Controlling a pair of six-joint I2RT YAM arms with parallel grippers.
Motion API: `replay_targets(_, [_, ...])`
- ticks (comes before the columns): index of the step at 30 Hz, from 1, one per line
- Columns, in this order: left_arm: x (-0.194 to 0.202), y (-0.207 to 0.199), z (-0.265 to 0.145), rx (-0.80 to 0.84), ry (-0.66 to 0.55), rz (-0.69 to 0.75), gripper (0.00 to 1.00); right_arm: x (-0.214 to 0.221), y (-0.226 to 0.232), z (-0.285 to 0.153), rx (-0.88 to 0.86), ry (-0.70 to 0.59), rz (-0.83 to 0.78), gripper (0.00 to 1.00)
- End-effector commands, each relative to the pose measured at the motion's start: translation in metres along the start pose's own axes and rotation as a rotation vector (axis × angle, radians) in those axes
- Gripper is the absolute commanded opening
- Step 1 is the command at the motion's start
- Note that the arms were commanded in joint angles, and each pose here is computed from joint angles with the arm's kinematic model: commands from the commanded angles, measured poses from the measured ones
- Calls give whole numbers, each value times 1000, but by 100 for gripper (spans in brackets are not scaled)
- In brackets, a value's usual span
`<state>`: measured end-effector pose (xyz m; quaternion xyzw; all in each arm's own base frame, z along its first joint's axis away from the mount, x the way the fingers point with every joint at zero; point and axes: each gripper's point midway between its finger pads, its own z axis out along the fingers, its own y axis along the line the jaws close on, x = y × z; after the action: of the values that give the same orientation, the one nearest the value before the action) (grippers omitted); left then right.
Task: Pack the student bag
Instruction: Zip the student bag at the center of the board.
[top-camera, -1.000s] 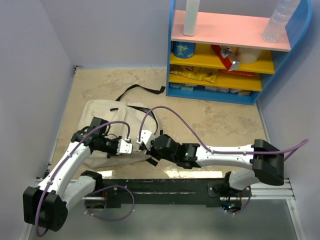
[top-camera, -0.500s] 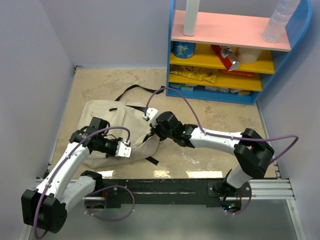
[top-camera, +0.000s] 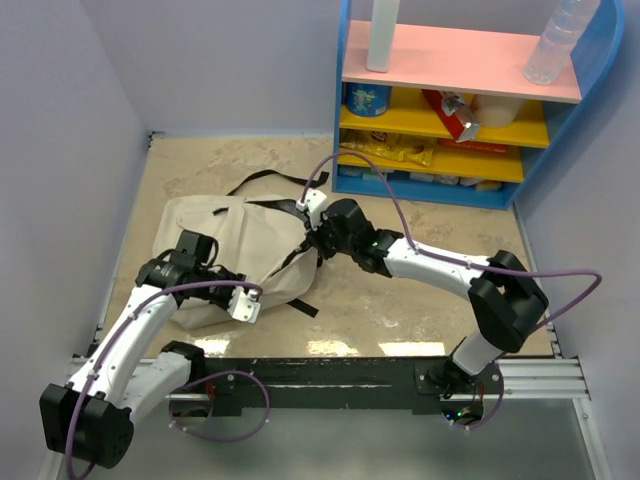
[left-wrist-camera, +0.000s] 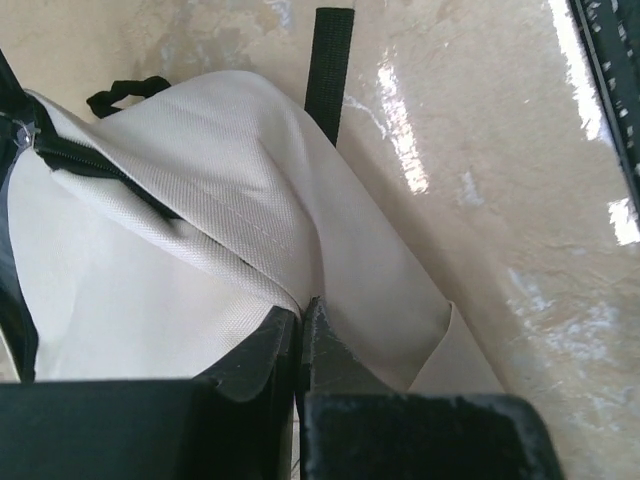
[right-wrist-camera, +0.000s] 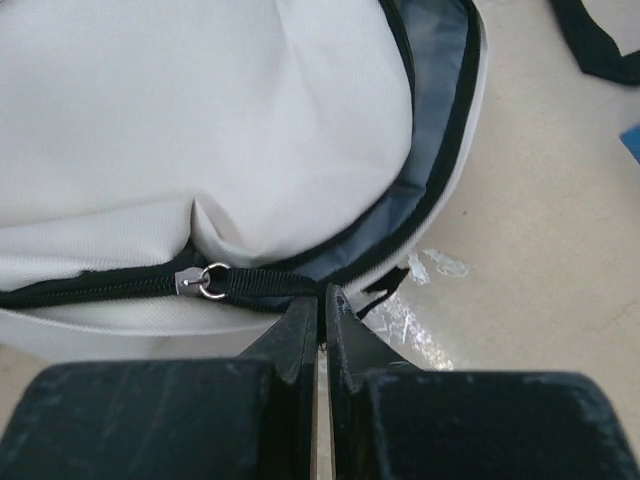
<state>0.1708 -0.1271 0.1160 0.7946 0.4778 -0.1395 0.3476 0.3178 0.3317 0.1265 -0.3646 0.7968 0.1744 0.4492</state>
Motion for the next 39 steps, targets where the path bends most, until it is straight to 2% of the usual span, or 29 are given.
replay_targets(1, [17, -45, 0, 171, 78, -9, 0, -18, -107, -56, 406, -103, 115, 0])
replay_targets(7, [-4, -15, 11, 222, -14, 138, 0, 11, -72, -85, 300, -101, 197, 0])
replay_targets(9, [-16, -14, 22, 303, -35, 166, 0, 23, -58, -94, 272, -76, 206, 0])
replay_targets(12, [-26, -3, 29, 316, -22, 171, 2, 31, -36, -99, 206, -61, 220, 0])
replay_targets(13, [-36, 5, 29, 291, -51, 119, 19, 32, -30, -99, 191, -58, 217, 0])
replay_targets(16, [-52, 19, 26, 245, -94, -23, 49, 36, -7, -99, 131, -39, 194, 0])
replay_targets(17, [-58, 21, 22, 222, -108, -42, 70, 37, 1, -98, 111, -29, 193, 0])
replay_targets(18, [-65, 23, 18, 211, -128, -50, 100, 37, 5, -97, 95, -23, 193, 0])
replay_targets(20, [-87, 18, 11, 238, -217, -124, 100, 36, 12, -98, 73, -16, 195, 0])
replay_targets(23, [-110, 39, 11, 180, -309, -273, 100, 37, 19, -102, 53, -11, 198, 0])
replay_targets(25, [-109, 67, 23, 79, -300, -438, 100, 38, 19, -104, 53, -9, 202, 0])
replay_targets(26, [-106, 72, 29, 63, -290, -466, 100, 37, 20, -107, 53, -12, 210, 0])
replay_targets(32, [-99, 86, 59, -13, -212, -601, 100, 39, 14, -110, 87, -3, 209, 0])
replay_targets(39, [-102, 89, 77, -50, -218, -678, 100, 32, 12, -108, 100, -11, 205, 0])
